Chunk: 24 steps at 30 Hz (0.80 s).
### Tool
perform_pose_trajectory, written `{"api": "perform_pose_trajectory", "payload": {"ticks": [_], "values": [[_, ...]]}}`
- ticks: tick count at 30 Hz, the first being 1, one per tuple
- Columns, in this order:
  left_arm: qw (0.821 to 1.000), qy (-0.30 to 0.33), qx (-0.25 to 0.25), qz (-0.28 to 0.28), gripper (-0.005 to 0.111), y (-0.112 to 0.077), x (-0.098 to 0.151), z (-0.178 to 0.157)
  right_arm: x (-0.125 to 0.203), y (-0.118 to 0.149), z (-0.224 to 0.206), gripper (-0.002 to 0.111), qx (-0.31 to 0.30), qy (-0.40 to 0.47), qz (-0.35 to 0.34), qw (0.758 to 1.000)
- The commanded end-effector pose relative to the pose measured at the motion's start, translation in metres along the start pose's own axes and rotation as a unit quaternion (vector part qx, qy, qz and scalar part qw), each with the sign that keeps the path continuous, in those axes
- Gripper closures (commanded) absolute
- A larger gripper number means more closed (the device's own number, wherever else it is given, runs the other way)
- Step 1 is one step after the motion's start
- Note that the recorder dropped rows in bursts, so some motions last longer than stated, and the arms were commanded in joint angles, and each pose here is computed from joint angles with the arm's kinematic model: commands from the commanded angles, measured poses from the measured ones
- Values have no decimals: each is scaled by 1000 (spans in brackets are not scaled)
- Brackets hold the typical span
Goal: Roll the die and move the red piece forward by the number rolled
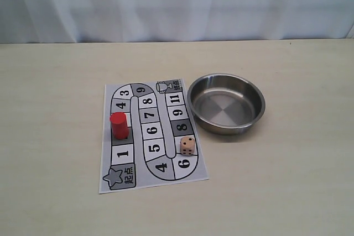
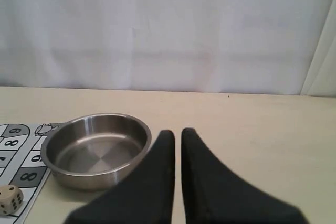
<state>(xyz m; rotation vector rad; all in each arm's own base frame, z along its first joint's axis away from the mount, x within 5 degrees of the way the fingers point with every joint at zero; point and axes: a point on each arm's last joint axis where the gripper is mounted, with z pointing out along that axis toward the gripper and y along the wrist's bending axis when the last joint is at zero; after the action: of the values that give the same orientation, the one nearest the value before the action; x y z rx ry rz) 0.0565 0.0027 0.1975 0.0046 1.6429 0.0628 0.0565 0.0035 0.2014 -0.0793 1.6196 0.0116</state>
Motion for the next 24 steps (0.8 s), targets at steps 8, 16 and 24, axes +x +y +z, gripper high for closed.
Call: {"api": "perform_pose_trajectory", "payload": {"ticks": [8, 16, 24], "values": [[1000, -9, 0, -2, 107, 0, -3, 0, 2, 0, 0, 104, -1, 6, -1, 1000], [1000, -9, 0, -2, 107, 0, -3, 0, 2, 0, 0, 104, -1, 6, -1, 1000], [1000, -9, 0, -2, 107, 0, -3, 0, 2, 0, 0, 104, -1, 6, -1, 1000]]}}
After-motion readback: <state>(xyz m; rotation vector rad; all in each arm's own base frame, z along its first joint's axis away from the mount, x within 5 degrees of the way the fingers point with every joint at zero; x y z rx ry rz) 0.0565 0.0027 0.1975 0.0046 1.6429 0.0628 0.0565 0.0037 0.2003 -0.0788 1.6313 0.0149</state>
